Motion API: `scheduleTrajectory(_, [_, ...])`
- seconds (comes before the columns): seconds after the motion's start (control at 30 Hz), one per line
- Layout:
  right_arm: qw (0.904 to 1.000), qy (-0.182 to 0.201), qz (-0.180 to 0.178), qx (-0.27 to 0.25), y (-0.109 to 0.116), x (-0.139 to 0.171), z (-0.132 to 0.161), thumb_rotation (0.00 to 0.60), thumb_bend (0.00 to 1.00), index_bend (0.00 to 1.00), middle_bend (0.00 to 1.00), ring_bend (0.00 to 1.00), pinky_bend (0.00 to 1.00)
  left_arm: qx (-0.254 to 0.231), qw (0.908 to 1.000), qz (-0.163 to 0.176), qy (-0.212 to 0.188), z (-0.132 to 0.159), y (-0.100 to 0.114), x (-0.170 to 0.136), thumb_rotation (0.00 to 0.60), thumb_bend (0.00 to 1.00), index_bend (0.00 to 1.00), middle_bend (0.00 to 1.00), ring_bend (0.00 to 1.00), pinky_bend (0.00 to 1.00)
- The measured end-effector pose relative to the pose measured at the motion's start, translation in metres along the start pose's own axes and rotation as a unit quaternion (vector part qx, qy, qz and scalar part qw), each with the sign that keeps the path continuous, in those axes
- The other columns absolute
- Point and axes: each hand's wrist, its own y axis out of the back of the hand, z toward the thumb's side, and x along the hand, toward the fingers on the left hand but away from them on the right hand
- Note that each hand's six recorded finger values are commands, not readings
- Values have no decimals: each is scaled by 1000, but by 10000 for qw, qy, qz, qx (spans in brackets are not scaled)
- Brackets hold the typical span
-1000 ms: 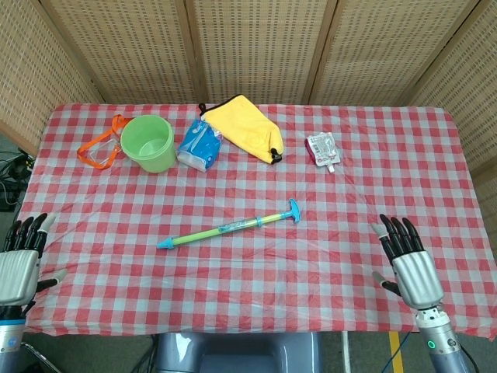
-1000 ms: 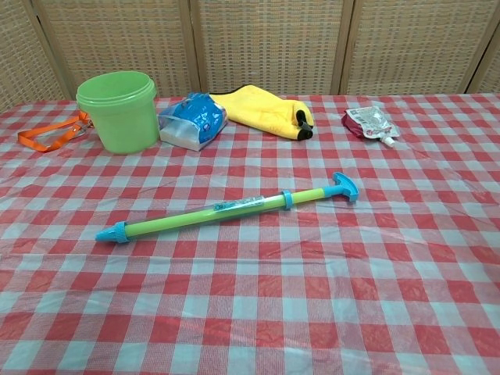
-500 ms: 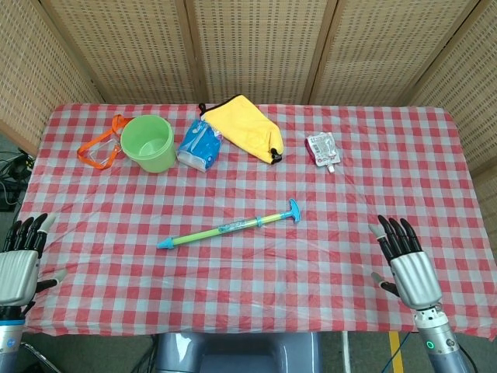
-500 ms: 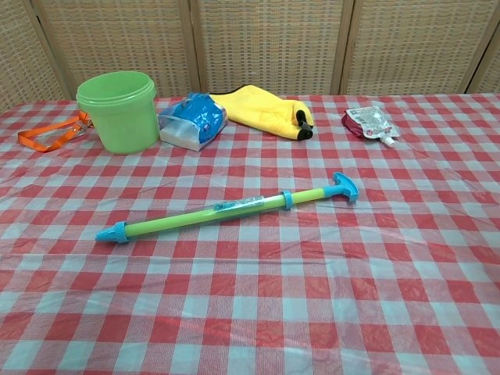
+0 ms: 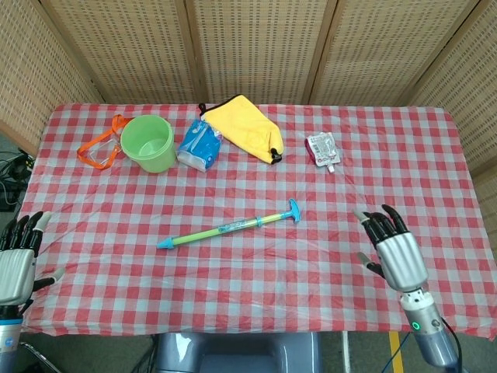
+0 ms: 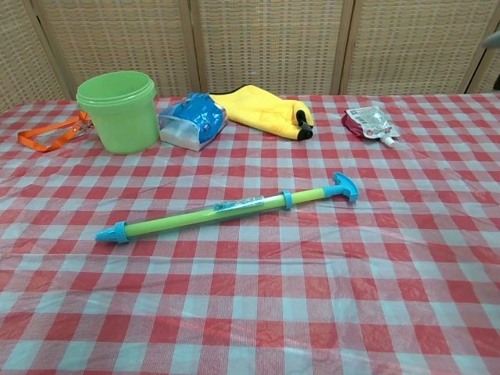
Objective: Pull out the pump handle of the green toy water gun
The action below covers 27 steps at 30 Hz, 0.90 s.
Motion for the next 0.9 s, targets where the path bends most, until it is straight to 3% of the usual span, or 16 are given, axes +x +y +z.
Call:
scheduleTrajectory(0.17, [9991,281,248,218,-16,-42,21,600,109,387,975,903,659,-11,10000,-17,21,-1,-1,1,600,43,0,0,0,0])
scheduleTrajectory(0.33, [9959,378,730,370,-39,-63,39,600,217,381,1000,967,754,-25,10000,-38,35,-3,-2,3,600,42,0,0,0,0])
scheduleTrajectory(0.57, [9890,452,1376,304,-71,-86,70,600,237,400,1000,995,795,-22,9999,-114,25,-3,-5,4,600,43,0,0,0,0])
scheduleTrajectory(0.9, [9825,491,1753,388,-103,-112,107,600,357,424,1000,999,798,-83,9998,-154,21,-4,-6,5,600,43,0,0,0,0])
